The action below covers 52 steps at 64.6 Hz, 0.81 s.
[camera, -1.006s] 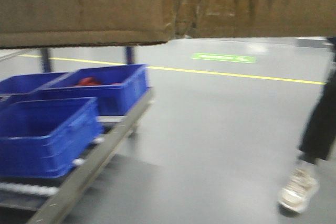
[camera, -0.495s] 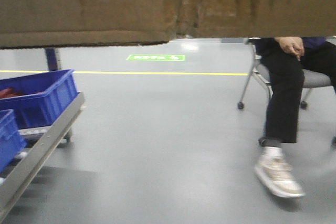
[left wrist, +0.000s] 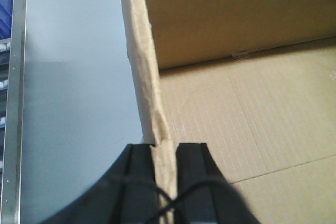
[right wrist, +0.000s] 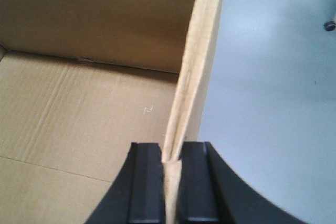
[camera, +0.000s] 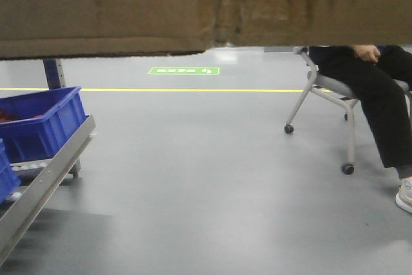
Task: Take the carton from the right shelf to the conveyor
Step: 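Hold the carton in both grippers while the base drives away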
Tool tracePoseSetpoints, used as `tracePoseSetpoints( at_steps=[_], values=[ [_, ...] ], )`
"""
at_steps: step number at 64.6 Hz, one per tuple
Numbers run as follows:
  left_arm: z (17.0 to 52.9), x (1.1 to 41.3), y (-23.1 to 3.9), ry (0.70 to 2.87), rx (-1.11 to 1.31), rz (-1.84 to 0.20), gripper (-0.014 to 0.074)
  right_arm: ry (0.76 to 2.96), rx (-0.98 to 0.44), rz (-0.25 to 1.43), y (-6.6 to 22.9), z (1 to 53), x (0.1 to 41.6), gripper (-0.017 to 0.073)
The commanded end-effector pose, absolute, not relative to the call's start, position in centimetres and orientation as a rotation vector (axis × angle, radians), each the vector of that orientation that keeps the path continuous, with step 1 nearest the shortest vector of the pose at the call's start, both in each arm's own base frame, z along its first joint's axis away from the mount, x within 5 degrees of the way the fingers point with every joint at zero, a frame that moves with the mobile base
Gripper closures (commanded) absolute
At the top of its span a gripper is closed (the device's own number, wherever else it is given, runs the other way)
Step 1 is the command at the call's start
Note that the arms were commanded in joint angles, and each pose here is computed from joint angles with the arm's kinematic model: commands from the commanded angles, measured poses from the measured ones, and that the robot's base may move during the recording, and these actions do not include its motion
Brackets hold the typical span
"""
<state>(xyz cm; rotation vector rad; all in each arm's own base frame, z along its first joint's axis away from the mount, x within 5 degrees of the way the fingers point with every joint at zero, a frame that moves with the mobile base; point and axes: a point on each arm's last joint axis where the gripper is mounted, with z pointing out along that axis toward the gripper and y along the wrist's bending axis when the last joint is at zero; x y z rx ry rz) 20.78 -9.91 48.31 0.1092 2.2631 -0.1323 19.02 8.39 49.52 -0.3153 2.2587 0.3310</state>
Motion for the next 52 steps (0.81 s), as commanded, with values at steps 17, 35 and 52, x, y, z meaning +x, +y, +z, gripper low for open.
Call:
tracePoseSetpoints(
  at_steps=[17, 35, 52],
  values=[
    [48.88, 20.39, -9.70, 2.228, 0.120, -0.132, 0.0610, 2.210, -0.324, 0.288, 8.02, 49.95, 19.07, 0.0628],
    [48.88, 20.39, -9.70, 2.228, 0.120, -0.132, 0.0610, 2.210, -0.324, 0.288, 8.02, 49.95, 19.07, 0.0628],
    [48.88, 20.39, -9.70, 2.228, 0.120, -0.132, 0.0610, 2.210, -0.324, 0.288, 8.02, 49.95, 19.07, 0.0628]
  ],
)
